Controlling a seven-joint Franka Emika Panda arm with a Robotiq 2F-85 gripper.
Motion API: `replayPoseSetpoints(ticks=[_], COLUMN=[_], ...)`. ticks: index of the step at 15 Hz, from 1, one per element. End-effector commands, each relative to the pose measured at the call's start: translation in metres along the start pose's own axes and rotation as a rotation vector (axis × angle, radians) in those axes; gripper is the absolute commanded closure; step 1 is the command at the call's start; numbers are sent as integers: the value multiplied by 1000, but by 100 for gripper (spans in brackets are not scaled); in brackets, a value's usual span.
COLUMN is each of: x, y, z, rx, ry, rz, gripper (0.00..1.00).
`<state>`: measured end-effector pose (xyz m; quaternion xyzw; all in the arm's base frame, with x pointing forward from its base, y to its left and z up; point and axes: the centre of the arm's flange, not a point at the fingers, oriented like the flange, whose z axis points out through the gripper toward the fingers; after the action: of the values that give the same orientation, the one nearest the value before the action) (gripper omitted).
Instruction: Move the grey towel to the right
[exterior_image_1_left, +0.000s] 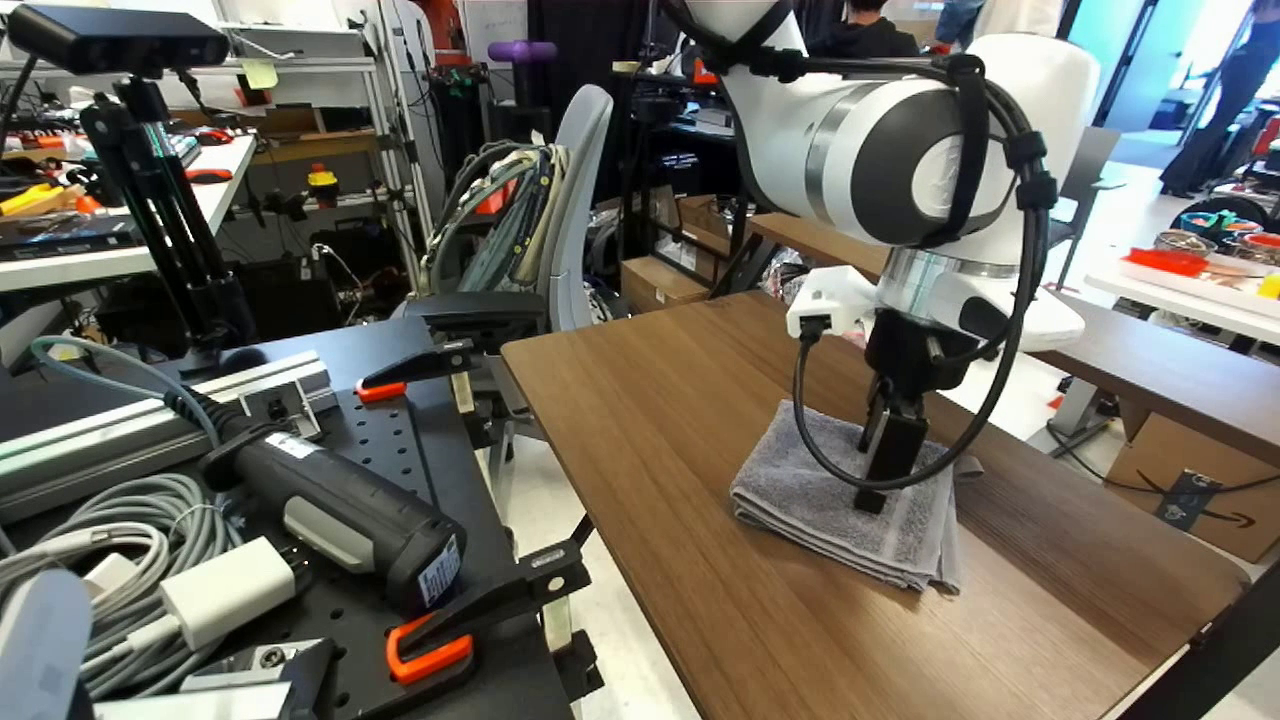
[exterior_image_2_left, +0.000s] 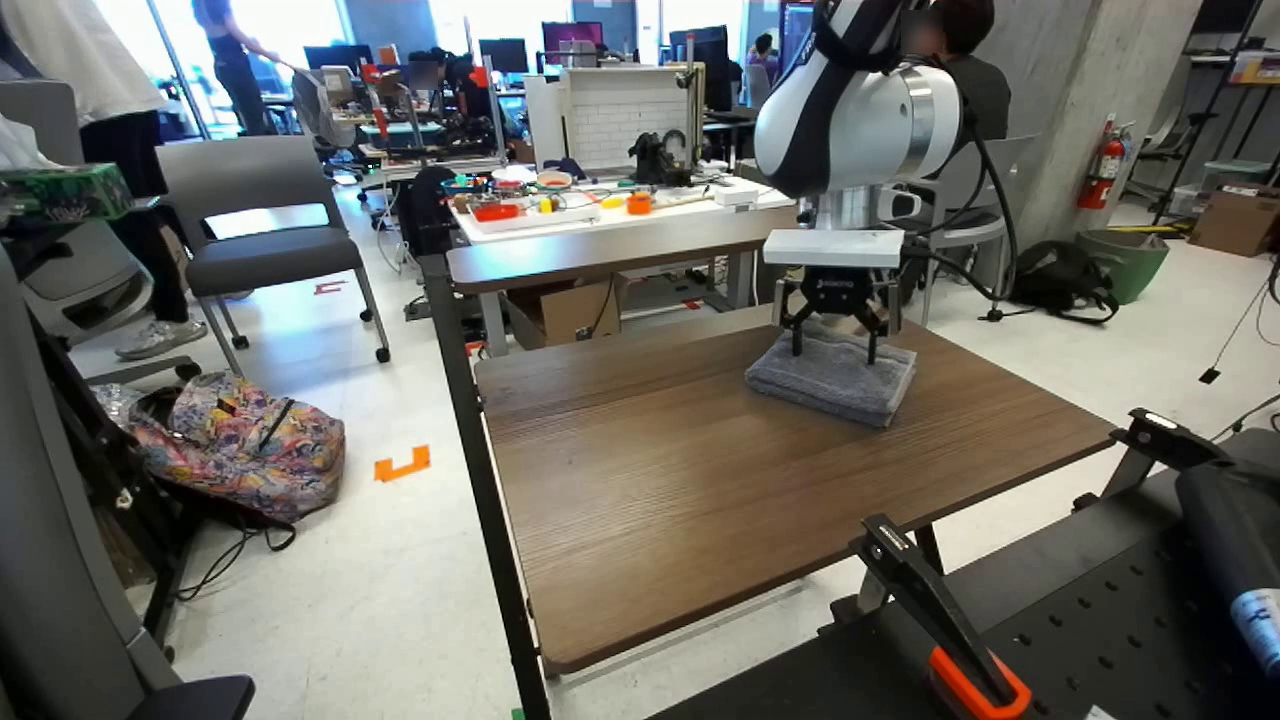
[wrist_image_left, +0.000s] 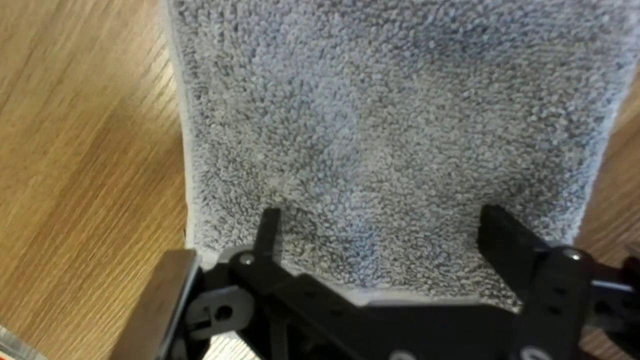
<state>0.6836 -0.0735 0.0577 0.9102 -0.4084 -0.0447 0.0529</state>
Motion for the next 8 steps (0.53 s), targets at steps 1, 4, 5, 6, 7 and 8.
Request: replayPoseSetpoints(ticks=[1,4,5,6,7,8], x=[-32,-66,-75,-84,-50,-56], y=[6,24,28,30,3,6], z=[-36,-67,-73,-76,-54,-60], rx=[45,50,37,17,34,34], ry=[-52,-51,-57,-61,-47,-50], rz=[-60,-165,-198,-227,-168,-175], gripper=[0,0,0,0,0,0])
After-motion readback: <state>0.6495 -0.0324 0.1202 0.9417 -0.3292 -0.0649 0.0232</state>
